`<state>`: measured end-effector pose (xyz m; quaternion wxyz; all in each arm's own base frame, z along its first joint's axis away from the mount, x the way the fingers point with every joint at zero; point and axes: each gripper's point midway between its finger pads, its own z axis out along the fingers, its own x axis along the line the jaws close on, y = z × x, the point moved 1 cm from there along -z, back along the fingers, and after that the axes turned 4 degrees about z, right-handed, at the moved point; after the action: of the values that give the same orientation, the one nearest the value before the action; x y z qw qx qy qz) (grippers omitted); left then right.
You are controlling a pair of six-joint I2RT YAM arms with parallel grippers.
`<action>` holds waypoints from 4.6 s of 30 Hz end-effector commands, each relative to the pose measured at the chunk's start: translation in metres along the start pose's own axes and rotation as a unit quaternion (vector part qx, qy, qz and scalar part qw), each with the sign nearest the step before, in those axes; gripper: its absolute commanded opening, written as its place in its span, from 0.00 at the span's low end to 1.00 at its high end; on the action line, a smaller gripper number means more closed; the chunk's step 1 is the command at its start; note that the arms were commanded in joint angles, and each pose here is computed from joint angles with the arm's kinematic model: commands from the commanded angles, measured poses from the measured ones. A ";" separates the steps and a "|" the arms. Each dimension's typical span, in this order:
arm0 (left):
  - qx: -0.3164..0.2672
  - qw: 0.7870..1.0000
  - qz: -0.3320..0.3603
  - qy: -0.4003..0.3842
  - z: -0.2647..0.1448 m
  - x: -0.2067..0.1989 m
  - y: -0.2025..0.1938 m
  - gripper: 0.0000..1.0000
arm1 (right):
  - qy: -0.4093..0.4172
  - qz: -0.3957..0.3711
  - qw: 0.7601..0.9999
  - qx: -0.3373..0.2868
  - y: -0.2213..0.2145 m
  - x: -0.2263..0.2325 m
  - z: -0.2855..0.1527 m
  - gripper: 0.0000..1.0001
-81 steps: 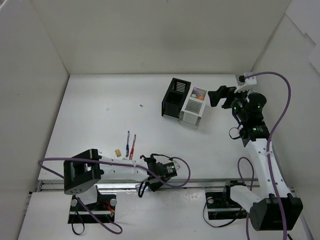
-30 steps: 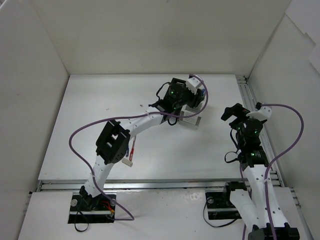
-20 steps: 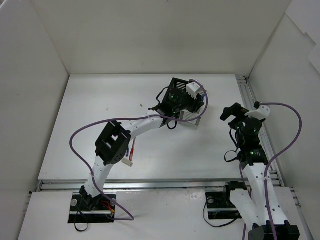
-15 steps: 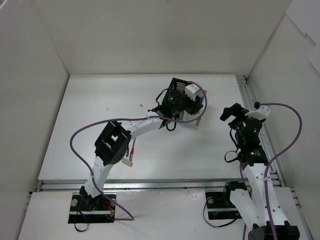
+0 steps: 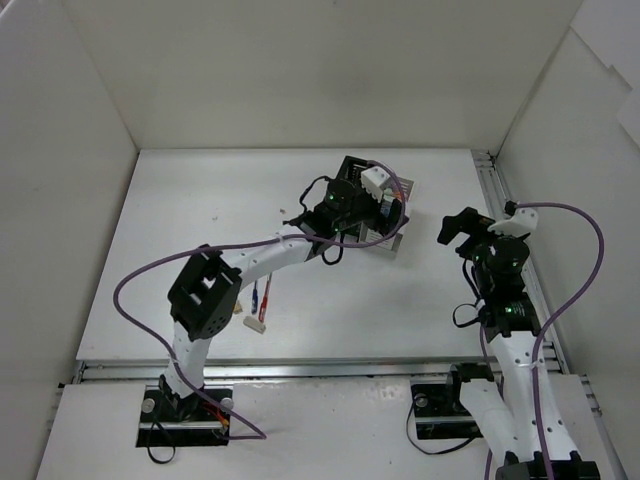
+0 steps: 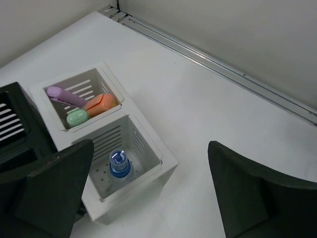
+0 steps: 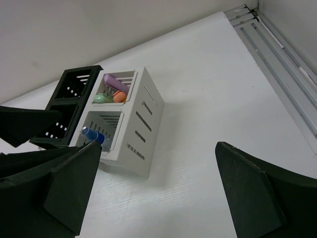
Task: Sort the stationery into containers
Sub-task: Place the stationery in the storage box, then pick up the pen from the center of the board.
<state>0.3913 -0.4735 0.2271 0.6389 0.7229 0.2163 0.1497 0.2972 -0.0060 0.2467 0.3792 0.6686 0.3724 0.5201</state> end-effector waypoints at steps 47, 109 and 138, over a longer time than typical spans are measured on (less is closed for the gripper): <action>0.094 0.768 -0.349 0.529 -0.451 0.053 -0.124 1.00 | 0.729 -0.612 0.238 0.193 -0.359 0.304 -0.050 0.81; -0.026 0.719 -0.368 0.589 -0.503 0.046 -0.111 1.00 | 0.647 -0.670 0.079 0.354 -0.394 0.201 -0.082 0.44; -0.037 0.742 -0.356 0.566 -0.497 0.046 -0.095 1.00 | 0.694 -0.554 0.388 0.245 -0.300 0.300 -0.043 0.00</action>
<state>0.1656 -0.0107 0.1754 0.4041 0.3529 0.7892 0.2989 0.2499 0.3835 0.0269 -0.0673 -0.2580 0.9308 0.2500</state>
